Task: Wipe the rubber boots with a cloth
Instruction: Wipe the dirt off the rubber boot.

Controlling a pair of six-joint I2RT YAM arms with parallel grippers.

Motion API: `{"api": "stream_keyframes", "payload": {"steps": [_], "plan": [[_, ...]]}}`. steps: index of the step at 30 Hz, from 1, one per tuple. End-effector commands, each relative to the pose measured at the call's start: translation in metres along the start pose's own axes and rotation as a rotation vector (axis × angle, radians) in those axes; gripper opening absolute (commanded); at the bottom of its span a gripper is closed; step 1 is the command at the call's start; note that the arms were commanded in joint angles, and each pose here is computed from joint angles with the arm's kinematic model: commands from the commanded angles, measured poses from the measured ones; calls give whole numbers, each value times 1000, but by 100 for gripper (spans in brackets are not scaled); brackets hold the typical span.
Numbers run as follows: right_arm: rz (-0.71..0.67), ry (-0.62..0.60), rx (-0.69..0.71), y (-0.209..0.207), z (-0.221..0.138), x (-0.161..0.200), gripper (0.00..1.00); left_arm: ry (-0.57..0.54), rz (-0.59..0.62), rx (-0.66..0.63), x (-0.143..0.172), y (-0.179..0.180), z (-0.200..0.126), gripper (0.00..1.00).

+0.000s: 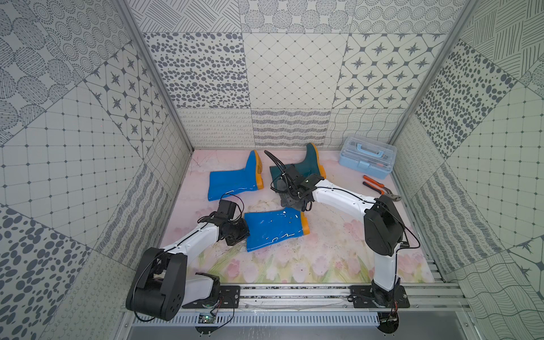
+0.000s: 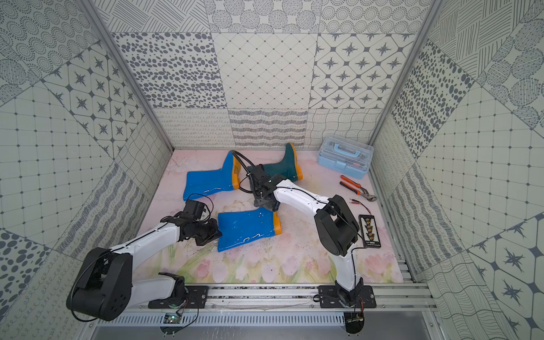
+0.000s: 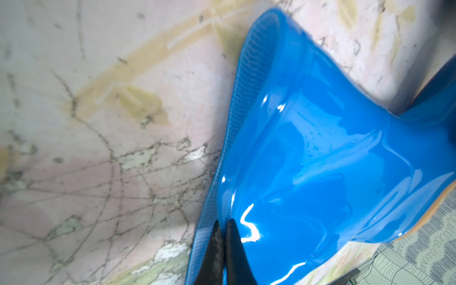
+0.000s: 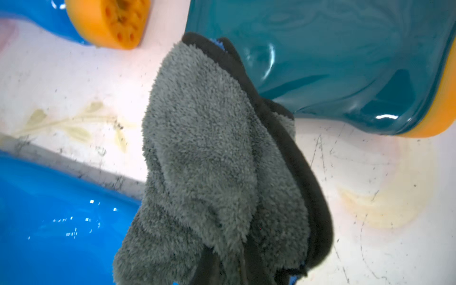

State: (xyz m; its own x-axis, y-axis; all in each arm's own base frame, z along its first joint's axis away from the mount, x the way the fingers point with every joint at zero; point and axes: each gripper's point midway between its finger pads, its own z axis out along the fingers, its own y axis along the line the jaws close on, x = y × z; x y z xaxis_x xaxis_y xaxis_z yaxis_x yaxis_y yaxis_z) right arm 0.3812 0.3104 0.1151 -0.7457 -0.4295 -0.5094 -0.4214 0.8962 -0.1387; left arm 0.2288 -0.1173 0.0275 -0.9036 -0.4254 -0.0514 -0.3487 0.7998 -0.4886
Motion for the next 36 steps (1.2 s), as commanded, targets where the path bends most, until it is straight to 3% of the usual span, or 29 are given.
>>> {"api": "stream_keyframes", "payload": {"steps": [1,14,19,25,30,36], "plan": [[-64,30,17,4,8,3,0,20,-4,-1,5,1,0,0],[-16,73,-3,25,-36,87,0,35,2,-8,5,1,3,0],[34,89,-54,35,-38,113,0,30,-9,-1,5,1,5,0],[11,94,-24,17,-13,98,0,71,-26,25,8,-6,17,0],[-34,77,87,-31,6,77,0,86,47,15,15,-34,32,0],[-40,32,119,-67,0,56,0,81,81,43,12,-70,47,0]]}}
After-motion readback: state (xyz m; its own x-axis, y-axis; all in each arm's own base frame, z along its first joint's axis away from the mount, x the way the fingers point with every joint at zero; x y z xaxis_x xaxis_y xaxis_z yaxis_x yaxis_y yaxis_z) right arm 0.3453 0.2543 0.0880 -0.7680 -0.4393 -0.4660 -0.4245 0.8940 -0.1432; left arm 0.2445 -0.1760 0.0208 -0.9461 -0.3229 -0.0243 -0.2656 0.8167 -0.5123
